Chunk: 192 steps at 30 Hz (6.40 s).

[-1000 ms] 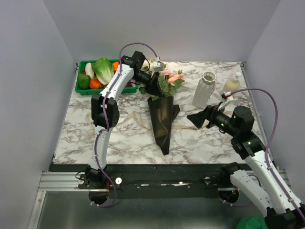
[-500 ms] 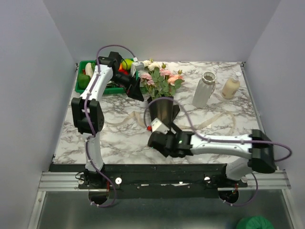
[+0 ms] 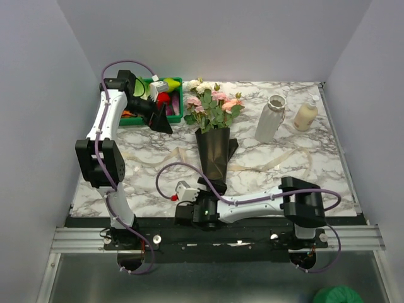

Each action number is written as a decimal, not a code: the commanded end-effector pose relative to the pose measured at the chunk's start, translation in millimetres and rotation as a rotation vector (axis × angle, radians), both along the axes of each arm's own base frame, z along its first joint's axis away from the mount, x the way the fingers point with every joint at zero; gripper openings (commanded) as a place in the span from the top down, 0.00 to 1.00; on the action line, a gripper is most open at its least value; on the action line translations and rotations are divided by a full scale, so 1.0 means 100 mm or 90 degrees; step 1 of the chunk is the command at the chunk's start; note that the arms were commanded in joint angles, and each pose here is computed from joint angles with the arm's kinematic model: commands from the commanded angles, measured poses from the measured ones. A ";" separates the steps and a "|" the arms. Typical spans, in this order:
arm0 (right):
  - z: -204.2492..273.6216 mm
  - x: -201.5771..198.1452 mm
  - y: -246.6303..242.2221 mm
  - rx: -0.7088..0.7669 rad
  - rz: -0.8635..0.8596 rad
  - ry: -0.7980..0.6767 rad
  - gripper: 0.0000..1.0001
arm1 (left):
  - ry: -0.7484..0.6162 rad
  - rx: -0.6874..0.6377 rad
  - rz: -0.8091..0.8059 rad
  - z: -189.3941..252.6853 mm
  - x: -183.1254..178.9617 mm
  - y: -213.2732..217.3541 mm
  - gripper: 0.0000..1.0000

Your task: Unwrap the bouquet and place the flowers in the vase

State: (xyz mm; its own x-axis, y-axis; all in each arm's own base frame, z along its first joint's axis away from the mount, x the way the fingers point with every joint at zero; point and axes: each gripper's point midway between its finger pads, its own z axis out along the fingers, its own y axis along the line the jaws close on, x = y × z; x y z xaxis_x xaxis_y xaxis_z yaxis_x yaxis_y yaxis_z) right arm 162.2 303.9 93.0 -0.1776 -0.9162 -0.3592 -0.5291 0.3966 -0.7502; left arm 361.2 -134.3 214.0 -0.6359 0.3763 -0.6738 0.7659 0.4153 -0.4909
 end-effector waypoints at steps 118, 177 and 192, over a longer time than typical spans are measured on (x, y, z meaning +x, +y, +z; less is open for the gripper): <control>0.79 0.15 -1.69 0.899 -0.523 0.094 0.11 | -0.119 0.290 -0.189 -1.30 0.29 -1.76 0.01; 1.47 1.18 -0.25 0.929 -0.024 0.286 0.99 | -0.099 0.044 0.148 0.54 0.75 -0.23 0.01; 0.91 0.74 1.91 0.752 0.100 0.521 0.47 | -0.144 0.072 0.303 0.90 0.18 0.81 0.01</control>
